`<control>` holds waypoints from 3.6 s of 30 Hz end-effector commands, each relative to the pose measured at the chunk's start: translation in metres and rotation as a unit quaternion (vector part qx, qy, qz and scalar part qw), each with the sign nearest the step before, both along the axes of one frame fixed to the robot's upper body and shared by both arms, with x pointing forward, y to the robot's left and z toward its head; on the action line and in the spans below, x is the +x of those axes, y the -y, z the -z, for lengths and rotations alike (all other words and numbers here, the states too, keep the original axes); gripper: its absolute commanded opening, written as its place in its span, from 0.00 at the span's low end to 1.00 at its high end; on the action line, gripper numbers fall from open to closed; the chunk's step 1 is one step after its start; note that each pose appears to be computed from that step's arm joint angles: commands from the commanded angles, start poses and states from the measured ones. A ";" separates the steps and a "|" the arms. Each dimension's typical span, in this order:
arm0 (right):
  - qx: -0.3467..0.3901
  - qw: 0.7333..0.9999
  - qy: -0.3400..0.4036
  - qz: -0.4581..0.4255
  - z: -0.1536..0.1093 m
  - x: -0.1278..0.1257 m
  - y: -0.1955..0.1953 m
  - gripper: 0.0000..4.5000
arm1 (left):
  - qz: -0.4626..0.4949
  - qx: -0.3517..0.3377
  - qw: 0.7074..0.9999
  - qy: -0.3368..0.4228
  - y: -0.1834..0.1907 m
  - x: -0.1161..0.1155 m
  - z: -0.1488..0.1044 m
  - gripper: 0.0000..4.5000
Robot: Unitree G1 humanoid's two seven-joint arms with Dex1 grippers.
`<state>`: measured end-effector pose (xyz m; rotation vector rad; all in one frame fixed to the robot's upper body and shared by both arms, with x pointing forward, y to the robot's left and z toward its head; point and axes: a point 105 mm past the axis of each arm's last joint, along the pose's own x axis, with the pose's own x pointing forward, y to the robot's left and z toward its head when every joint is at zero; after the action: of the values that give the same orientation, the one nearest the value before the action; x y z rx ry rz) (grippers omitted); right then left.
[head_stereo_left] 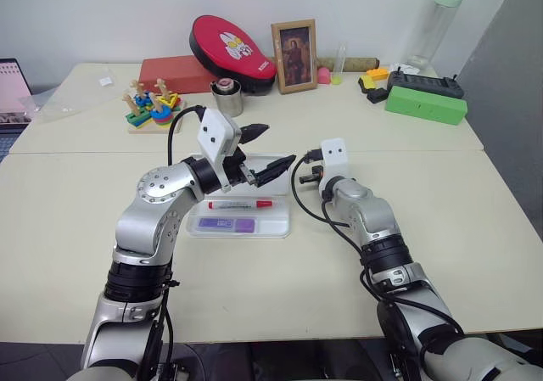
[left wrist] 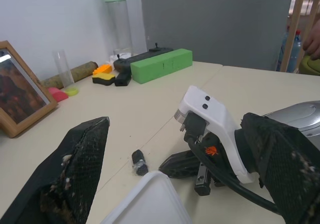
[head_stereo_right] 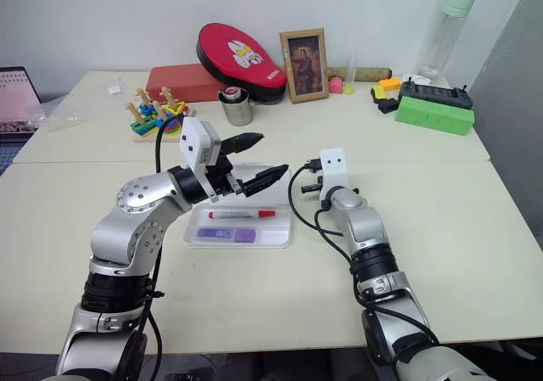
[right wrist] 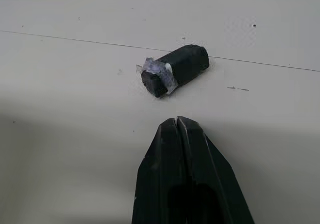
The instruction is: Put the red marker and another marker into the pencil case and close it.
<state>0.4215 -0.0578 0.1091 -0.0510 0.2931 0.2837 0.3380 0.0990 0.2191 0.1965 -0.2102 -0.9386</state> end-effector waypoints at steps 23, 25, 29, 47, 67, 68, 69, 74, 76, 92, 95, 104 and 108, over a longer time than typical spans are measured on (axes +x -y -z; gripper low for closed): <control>0.060 0.997 0.023 0.041 -0.025 0.015 -0.030 0.89 | -0.031 -0.005 0.999 0.024 -0.025 -0.003 -0.014 1.00; 0.056 0.997 0.019 0.046 -0.022 0.017 -0.032 0.99 | -0.030 -0.006 0.999 0.023 -0.024 -0.003 -0.014 1.00; 0.054 0.997 0.016 0.045 -0.017 0.020 -0.039 0.99 | -0.029 -0.006 0.999 0.022 -0.022 -0.004 -0.013 1.00; 0.032 0.996 0.032 0.073 -0.010 0.027 -0.029 0.35 | -0.029 -0.009 0.999 0.021 -0.020 -0.005 -0.012 1.00; -0.001 0.883 0.185 -0.431 -0.106 -0.062 -0.034 0.06 | 0.024 0.100 0.994 -0.039 -0.059 -0.047 0.013 1.00; -0.004 0.864 0.163 -0.477 -0.101 -0.078 -0.036 0.06 | 0.028 0.116 0.991 -0.054 -0.065 -0.054 0.020 1.00; -0.010 0.846 0.147 -0.512 -0.097 -0.091 -0.039 0.06 | 0.031 0.130 0.989 -0.068 -0.070 -0.060 0.027 1.00; -0.060 0.820 0.073 -0.565 -0.059 -0.112 -0.054 0.06 | 0.025 0.169 0.979 -0.109 -0.089 -0.080 0.051 1.00; -0.074 0.818 0.058 -0.567 -0.046 -0.112 -0.060 0.06 | 0.020 0.177 0.978 -0.113 -0.092 -0.082 0.055 1.00; -0.133 0.816 0.012 -0.563 -0.011 -0.103 -0.056 0.06 | 0.012 0.165 0.980 -0.108 -0.087 -0.081 0.051 1.00; -0.129 0.816 0.014 -0.564 -0.014 -0.104 -0.054 0.06 | 0.013 0.164 0.981 -0.106 -0.085 -0.079 0.051 1.00; -0.124 0.820 0.016 -0.558 -0.021 -0.101 -0.048 0.55 | 0.019 0.163 0.981 -0.104 -0.081 -0.076 0.051 1.00; -0.103 0.821 0.032 -0.561 -0.032 -0.101 -0.050 0.74 | 0.016 0.159 0.982 -0.101 -0.081 -0.074 0.049 1.00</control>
<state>0.3218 -0.0129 0.1166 -0.4823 0.2889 1.4118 0.2631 0.1835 0.1638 0.3871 0.1608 -1.0104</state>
